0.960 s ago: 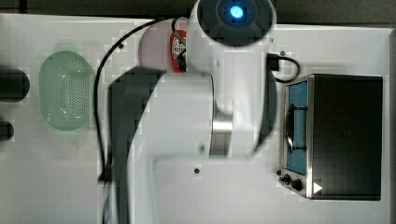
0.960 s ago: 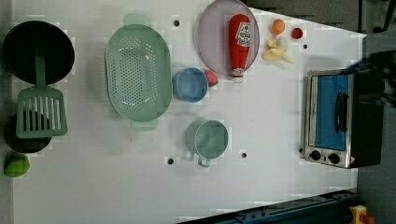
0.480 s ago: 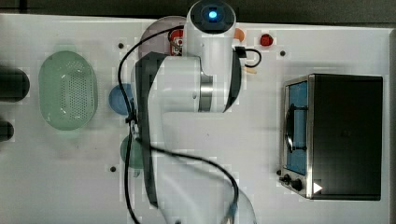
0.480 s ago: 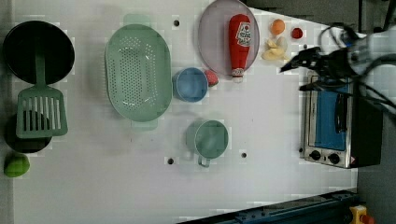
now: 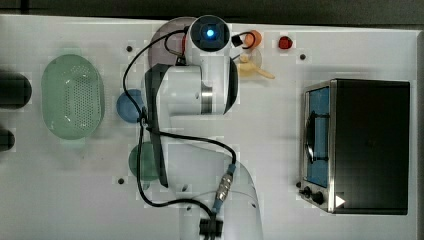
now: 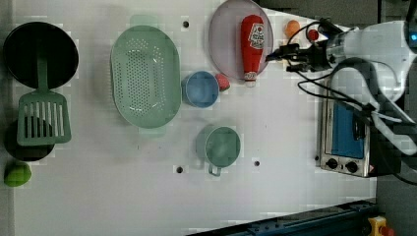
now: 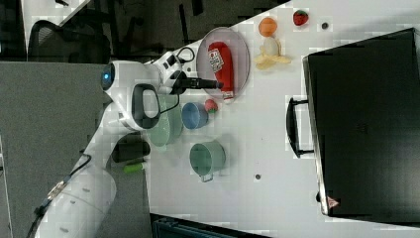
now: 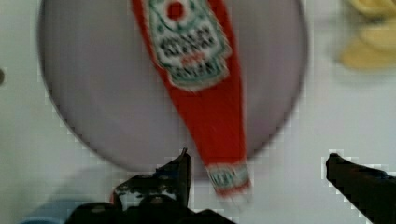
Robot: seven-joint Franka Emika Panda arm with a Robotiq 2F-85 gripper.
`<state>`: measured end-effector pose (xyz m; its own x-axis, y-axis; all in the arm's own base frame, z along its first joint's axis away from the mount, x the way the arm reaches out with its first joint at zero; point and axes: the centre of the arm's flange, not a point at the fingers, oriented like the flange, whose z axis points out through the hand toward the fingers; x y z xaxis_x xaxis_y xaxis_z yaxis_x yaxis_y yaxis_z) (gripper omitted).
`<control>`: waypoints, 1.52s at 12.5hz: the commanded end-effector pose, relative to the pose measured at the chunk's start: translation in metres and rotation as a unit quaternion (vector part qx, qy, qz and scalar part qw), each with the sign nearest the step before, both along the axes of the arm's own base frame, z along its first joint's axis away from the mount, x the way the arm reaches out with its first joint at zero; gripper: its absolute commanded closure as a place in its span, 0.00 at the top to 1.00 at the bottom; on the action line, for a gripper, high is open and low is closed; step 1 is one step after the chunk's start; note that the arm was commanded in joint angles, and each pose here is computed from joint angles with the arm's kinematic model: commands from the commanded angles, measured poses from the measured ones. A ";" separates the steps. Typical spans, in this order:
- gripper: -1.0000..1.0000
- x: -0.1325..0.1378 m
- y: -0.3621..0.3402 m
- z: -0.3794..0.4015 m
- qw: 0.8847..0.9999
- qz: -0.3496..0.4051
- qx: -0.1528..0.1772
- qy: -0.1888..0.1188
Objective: Pick ketchup from plate and place it on table.
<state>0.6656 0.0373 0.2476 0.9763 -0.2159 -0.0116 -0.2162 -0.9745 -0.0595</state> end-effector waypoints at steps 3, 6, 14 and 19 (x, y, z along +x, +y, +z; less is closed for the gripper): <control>1.00 0.013 0.024 -0.036 0.993 0.106 -0.014 -0.046; 1.00 0.021 0.024 -0.057 0.990 0.121 -0.026 -0.073; 0.60 0.022 0.023 -0.078 0.989 0.119 -0.024 -0.079; 0.60 0.036 0.023 -0.025 0.988 0.103 -0.024 -0.115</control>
<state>0.6784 0.0616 0.1541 0.9950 -0.0077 0.1000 -0.0049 -0.9996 -0.0278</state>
